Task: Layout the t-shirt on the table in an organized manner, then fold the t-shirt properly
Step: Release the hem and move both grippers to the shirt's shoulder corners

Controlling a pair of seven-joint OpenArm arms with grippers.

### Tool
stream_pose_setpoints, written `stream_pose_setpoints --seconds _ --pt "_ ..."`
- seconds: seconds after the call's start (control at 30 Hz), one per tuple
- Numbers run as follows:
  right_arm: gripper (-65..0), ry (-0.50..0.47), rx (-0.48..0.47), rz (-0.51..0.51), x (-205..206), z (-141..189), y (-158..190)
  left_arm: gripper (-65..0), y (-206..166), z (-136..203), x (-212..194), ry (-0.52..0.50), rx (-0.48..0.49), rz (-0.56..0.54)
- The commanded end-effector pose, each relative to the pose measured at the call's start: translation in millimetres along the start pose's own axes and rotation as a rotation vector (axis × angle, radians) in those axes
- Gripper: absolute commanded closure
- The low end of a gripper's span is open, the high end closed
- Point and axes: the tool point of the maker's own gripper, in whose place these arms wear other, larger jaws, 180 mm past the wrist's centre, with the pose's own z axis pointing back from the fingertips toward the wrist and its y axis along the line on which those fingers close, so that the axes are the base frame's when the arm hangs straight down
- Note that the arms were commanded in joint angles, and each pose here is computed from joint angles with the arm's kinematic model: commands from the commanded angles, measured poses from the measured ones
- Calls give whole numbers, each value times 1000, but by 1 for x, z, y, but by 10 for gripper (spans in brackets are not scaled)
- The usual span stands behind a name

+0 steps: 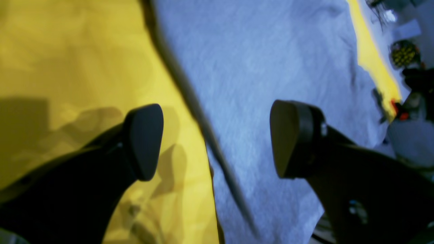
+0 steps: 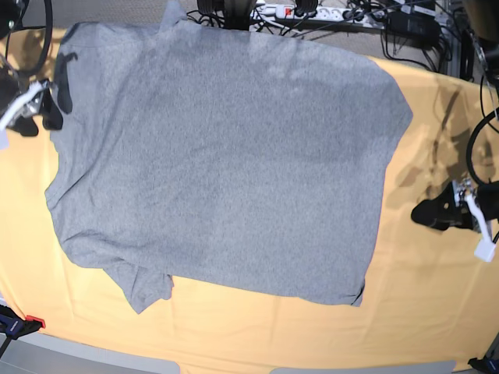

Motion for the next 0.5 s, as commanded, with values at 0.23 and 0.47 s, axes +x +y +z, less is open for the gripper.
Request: stream_pose_setpoints --seconds 0.23,0.47 --pt "-377 68 -25 -115 -57 33 4 -494 13 51 22 -154 78 0" --pt "-377 151 -12 -201 -100 42 22 -494 23 75 11 -217 121 47"
